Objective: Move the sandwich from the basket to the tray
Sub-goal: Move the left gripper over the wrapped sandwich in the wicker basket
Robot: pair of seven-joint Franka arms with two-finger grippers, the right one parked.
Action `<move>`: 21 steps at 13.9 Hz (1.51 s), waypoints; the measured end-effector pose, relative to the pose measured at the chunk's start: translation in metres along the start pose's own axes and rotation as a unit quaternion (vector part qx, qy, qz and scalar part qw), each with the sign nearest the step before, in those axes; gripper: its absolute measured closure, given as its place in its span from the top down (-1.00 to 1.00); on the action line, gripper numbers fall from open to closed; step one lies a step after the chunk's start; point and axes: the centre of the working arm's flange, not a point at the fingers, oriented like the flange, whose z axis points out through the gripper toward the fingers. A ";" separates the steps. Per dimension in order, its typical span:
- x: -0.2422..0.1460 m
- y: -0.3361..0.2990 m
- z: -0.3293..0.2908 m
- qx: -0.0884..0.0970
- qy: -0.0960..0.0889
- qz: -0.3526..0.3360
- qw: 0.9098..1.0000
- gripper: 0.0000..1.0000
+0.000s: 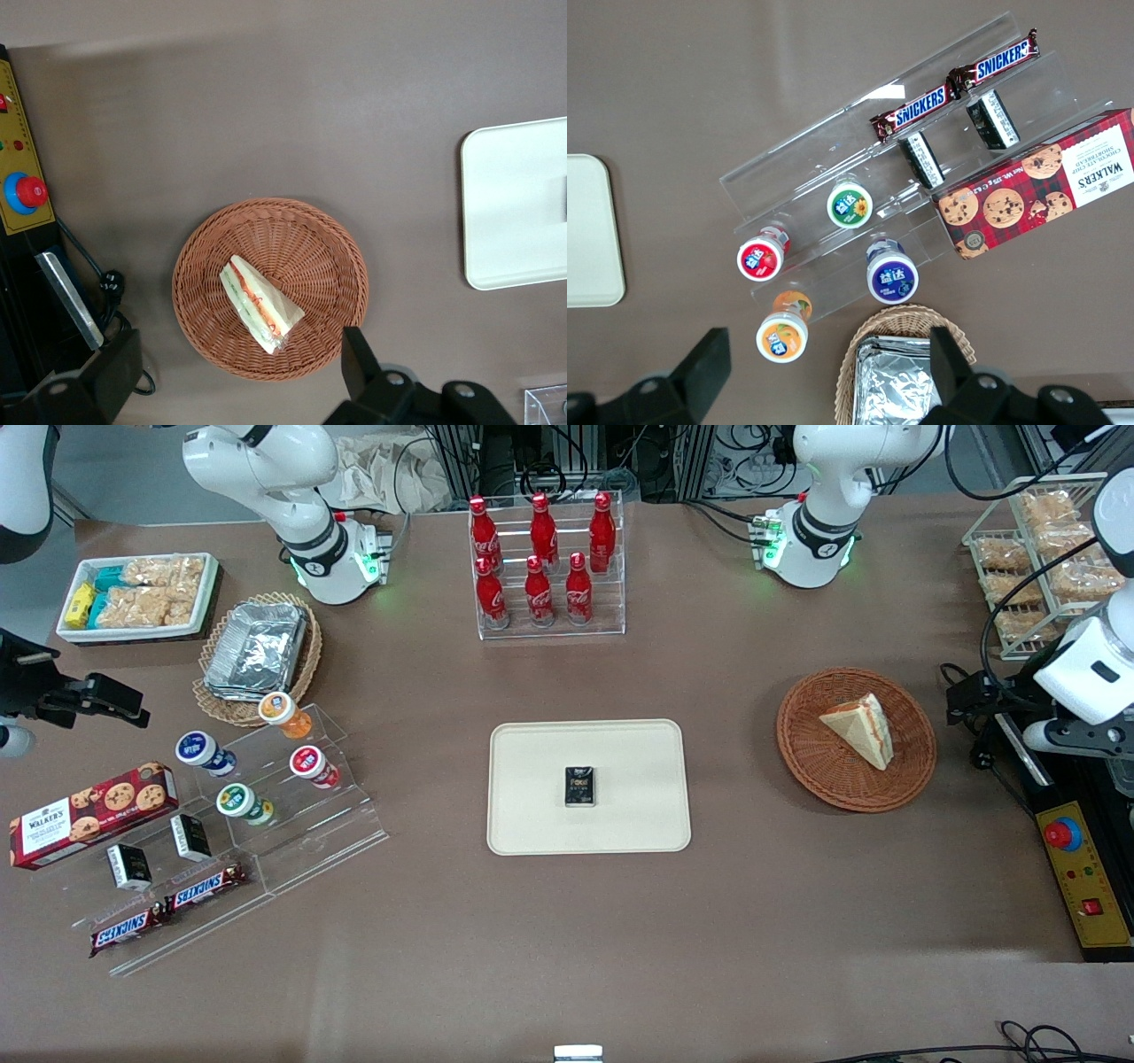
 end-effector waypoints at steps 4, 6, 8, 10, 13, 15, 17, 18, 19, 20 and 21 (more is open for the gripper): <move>-0.001 0.000 0.001 0.000 -0.004 0.000 1.000 1.00; -0.001 0.000 0.002 -0.001 -0.009 0.000 1.000 1.00; -0.003 0.000 0.003 -0.002 -0.015 0.000 1.000 1.00; -0.004 0.000 0.004 -0.002 -0.019 0.000 1.000 1.00; -0.008 0.001 0.007 -0.005 -0.039 0.000 0.999 1.00; -0.013 0.001 0.008 -0.007 -0.058 -0.005 0.998 1.00; -0.017 0.002 0.006 -0.007 -0.064 -0.009 0.998 1.00; -0.020 0.002 0.004 -0.007 -0.066 -0.013 0.998 1.00; -0.024 0.002 0.002 -0.007 -0.066 -0.017 0.998 1.00; -0.029 0.003 0.000 -0.006 -0.067 -0.023 0.997 1.00; -0.034 0.004 0.000 -0.006 -0.067 -0.031 0.997 1.00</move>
